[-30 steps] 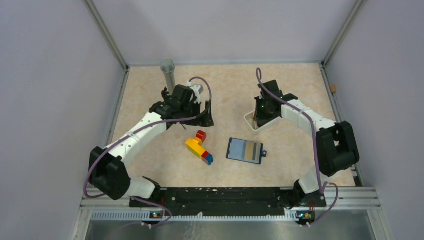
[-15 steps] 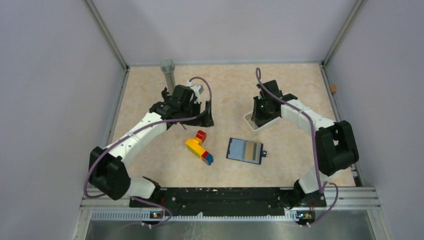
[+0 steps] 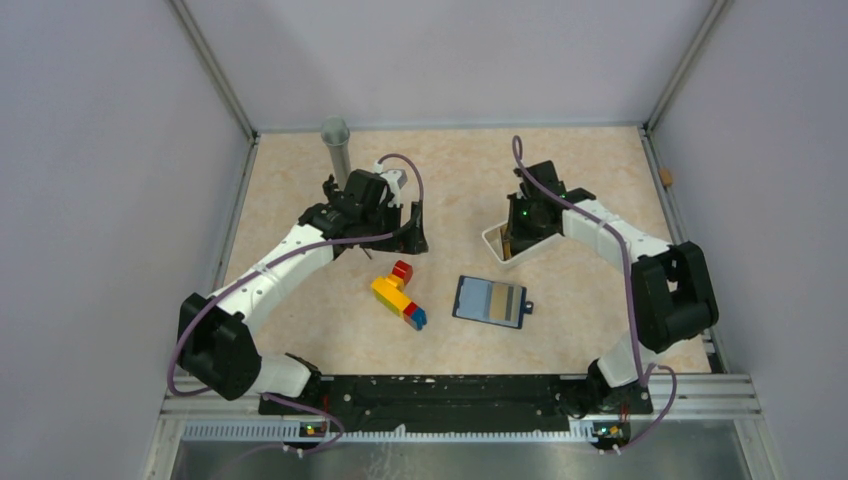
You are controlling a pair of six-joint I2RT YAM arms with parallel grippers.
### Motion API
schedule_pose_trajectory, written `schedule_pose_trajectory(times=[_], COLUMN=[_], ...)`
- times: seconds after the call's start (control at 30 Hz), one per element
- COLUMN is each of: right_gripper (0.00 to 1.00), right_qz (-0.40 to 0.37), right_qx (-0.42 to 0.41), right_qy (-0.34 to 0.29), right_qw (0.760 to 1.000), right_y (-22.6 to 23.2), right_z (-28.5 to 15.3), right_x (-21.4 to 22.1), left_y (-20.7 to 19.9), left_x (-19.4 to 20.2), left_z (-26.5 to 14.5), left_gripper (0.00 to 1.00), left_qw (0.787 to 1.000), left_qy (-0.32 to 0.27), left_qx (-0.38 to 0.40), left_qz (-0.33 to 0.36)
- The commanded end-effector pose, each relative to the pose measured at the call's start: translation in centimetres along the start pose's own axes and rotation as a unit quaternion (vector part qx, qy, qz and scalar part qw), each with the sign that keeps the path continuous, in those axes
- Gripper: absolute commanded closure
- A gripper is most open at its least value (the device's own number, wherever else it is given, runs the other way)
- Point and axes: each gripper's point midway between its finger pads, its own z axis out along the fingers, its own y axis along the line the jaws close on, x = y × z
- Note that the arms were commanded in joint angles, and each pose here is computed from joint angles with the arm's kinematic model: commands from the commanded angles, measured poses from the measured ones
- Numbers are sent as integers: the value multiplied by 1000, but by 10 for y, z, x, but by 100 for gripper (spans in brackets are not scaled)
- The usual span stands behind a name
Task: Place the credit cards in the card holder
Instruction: Pick up the credit card from the storage box.
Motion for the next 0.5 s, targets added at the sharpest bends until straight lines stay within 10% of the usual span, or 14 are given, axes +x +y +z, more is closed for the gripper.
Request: schedule_pose_trajectory(times=[0.0,0.47], right_gripper=[99,100], right_qz=[1,49], right_qx=[-11,-64], right_qy=[-27,-117], right_qw=[1000,990], right_y=[9,26], right_z=[-20,-109], right_x=[-13,-9], left_y=[-4,-45], left_x=[-8,11], left_z=[-4,12], left_gripper=[1,6], left_qw=[1000,998], left_qy=[-19,-16], left_qx=[12,57], left_qz=[11,-6])
